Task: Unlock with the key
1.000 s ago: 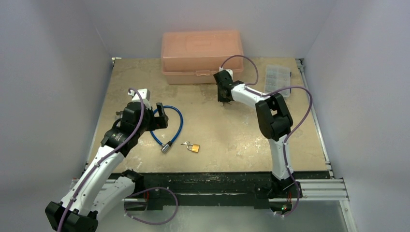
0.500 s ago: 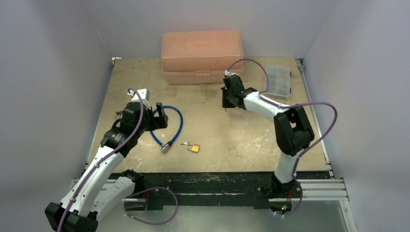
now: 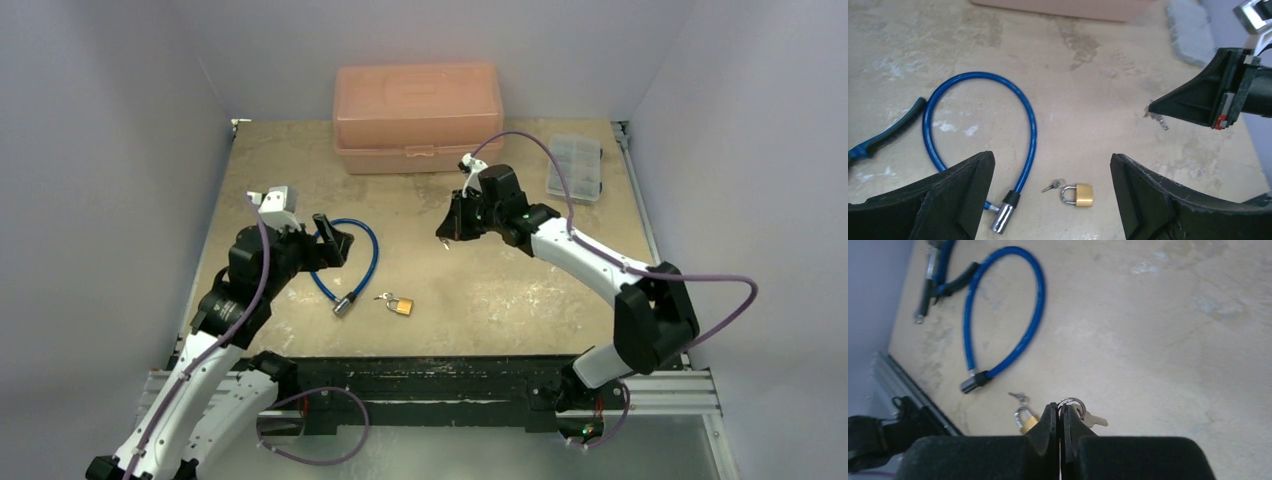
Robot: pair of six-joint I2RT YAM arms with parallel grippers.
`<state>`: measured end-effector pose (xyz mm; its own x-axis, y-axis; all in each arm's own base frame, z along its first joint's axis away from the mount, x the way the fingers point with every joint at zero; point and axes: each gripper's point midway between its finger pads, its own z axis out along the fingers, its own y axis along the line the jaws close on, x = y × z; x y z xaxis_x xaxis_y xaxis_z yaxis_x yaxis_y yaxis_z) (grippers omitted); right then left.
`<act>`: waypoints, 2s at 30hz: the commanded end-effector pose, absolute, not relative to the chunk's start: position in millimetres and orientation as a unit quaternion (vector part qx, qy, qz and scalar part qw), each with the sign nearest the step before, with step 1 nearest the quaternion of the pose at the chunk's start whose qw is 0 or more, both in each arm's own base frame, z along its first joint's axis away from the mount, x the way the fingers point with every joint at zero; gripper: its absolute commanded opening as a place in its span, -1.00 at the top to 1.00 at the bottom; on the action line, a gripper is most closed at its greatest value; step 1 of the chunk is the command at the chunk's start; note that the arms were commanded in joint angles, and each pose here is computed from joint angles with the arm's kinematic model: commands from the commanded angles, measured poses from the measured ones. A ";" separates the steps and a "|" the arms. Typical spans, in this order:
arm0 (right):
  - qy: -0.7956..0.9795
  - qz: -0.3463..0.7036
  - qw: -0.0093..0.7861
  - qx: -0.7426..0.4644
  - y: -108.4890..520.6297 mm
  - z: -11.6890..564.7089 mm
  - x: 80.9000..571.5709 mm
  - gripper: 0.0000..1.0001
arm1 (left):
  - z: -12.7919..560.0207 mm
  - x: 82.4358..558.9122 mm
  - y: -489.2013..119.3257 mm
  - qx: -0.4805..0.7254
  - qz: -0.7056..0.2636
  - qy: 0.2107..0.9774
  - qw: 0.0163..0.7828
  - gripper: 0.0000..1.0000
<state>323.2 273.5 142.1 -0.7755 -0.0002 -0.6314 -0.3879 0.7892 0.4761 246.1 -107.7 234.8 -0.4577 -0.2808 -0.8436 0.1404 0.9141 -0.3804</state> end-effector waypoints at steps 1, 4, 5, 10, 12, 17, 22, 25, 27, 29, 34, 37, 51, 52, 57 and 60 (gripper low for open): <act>0.832 0.406 0.347 -0.153 297.7 208.7 299.2 1.00 | 267.8 242.4 -133.0 -0.044 -0.306 0.774 0.553 -0.85; 0.817 0.432 0.354 -0.145 297.5 232.9 288.8 1.00 | 277.9 235.3 -156.4 -0.016 -0.375 0.749 0.546 -0.84; 0.815 0.437 0.356 -0.137 296.4 240.7 286.3 1.00 | 281.3 231.7 -164.9 0.002 -0.398 0.740 0.543 -0.83; 0.805 0.470 0.344 -0.114 294.6 272.9 269.8 1.00 | 310.3 221.8 -189.6 0.052 -0.492 0.653 0.574 -0.82; 0.799 0.480 0.345 -0.111 293.1 286.4 263.6 1.00 | 318.7 218.3 -194.3 0.054 -0.526 0.618 0.582 -0.81; 0.783 0.500 0.351 -0.118 289.1 311.0 248.9 1.00 | 322.2 225.0 -200.3 0.062 -0.539 0.600 0.588 -0.75; 0.759 0.534 0.344 -0.143 291.7 324.0 231.6 1.00 | 324.7 235.0 -201.5 0.089 -0.508 0.604 0.608 -0.62; 0.738 0.548 0.359 -0.162 292.2 330.2 225.8 1.00 | 319.5 251.2 -199.9 0.078 -0.473 0.645 0.595 -0.59; 0.719 0.557 0.375 -0.176 292.9 336.4 223.2 1.00 | 310.8 259.2 -206.6 0.064 -0.477 0.678 0.555 -0.58; 0.707 0.563 0.385 -0.187 293.3 337.9 221.2 1.00 | 305.8 264.6 -209.4 0.011 -0.494 0.704 0.510 -0.48; 0.685 0.580 0.397 -0.191 296.5 341.4 221.4 1.00 | 317.1 246.5 -209.6 -0.127 -0.631 0.629 0.436 -0.42; 0.673 0.600 0.391 -0.186 299.3 346.7 218.8 1.00 | 329.9 236.0 -205.2 -0.096 -0.644 0.595 0.472 -0.41; 0.693 0.640 0.330 -0.028 302.6 365.3 238.1 1.00 | 331.8 222.2 -186.8 0.039 -0.549 0.500 0.668 -0.40; 0.689 0.644 0.332 -0.024 302.4 368.8 238.0 1.00 | 331.6 219.9 -188.3 0.042 -0.556 0.487 0.672 -0.40; 0.688 0.640 0.341 -0.018 302.5 376.8 243.5 1.00 | 335.5 202.4 -207.5 0.086 -0.577 0.421 0.694 -0.39; 0.685 0.646 0.336 -0.021 303.8 380.4 241.7 1.00 | 334.2 199.6 -222.5 0.112 -0.579 0.407 0.697 -0.39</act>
<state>242.9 303.5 341.0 -0.8058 0.3640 -0.4672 -0.4112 0.2239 0.8836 223.9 -223.0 283.0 -0.2212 -0.6541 -0.7233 0.7729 0.3347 -0.5391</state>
